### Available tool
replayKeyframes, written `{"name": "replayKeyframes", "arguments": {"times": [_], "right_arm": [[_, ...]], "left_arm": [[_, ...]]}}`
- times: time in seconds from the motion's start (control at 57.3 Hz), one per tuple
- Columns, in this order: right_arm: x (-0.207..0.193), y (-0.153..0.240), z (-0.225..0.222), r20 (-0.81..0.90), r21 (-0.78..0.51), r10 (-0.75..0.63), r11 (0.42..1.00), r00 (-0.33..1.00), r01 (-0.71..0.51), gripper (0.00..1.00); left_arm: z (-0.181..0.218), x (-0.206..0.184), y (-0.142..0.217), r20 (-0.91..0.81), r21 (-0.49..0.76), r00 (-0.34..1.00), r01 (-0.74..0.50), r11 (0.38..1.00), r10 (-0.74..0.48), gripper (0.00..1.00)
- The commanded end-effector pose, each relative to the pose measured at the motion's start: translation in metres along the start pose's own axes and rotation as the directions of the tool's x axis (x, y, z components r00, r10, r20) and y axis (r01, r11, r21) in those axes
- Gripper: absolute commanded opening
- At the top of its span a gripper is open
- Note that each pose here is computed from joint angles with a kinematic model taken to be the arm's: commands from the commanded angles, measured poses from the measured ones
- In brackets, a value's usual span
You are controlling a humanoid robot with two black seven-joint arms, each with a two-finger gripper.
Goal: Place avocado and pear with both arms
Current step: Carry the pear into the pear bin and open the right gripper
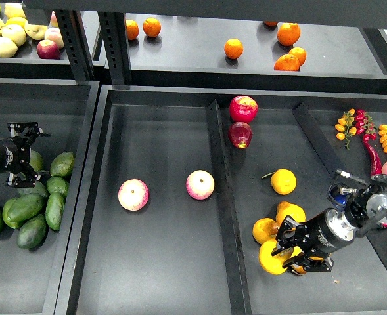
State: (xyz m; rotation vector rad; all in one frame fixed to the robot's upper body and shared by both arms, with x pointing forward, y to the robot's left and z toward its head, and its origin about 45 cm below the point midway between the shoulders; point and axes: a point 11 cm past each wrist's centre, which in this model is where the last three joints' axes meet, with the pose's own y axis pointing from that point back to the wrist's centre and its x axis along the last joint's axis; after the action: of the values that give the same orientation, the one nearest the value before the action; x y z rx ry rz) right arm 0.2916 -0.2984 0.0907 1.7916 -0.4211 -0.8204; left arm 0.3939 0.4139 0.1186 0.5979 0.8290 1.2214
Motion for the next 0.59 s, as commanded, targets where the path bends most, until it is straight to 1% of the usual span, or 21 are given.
{"name": "replayKeyframes", "arguments": {"times": [0.0,0.14,0.262,0.279,0.436,0.489,0.523,0.576], "right_arm": [[0.002,-0.017,0.016,0.019,-0.039,0.0,0.999,1.0,0.001,0.03],[0.006,-0.026,0.024,0.035,-0.057,0.011,0.998,0.999,-0.009,0.04],[0.004,-0.03,0.021,0.031,-0.058,0.007,0.998,1.0,-0.006,0.08],[0.003,-0.03,0.021,0.03,-0.056,0.006,0.998,1.0,-0.004,0.11],[0.003,-0.03,0.023,0.028,-0.062,0.006,0.998,1.0,-0.004,0.2],[0.003,-0.031,0.025,0.026,-0.067,0.007,0.998,1.0,-0.005,0.25],[0.003,-0.032,0.026,0.021,-0.071,0.007,0.997,1.0,-0.006,0.31],[0.003,-0.033,0.028,0.014,-0.078,0.009,0.997,1.0,-0.008,0.33]], "left_arm": [[0.001,-0.002,-0.001,0.001,-0.001,1.0,0.003,1.0,-0.003,1.0],[0.0,-0.001,-0.001,0.001,0.0,1.0,0.003,1.0,-0.003,1.0],[0.0,-0.001,-0.001,0.002,0.002,1.0,0.003,1.0,-0.003,1.0],[0.0,-0.001,-0.001,0.002,0.002,1.0,0.003,1.0,-0.003,1.0],[-0.001,-0.002,-0.001,0.003,0.003,1.0,0.004,1.0,-0.004,1.0],[-0.001,-0.002,-0.001,0.003,0.003,1.0,0.004,1.0,-0.004,1.0],[-0.001,-0.002,-0.001,0.002,0.003,1.0,0.002,1.0,-0.002,1.0],[-0.001,-0.002,-0.002,0.004,0.004,1.0,0.003,1.0,-0.003,1.0]]}}
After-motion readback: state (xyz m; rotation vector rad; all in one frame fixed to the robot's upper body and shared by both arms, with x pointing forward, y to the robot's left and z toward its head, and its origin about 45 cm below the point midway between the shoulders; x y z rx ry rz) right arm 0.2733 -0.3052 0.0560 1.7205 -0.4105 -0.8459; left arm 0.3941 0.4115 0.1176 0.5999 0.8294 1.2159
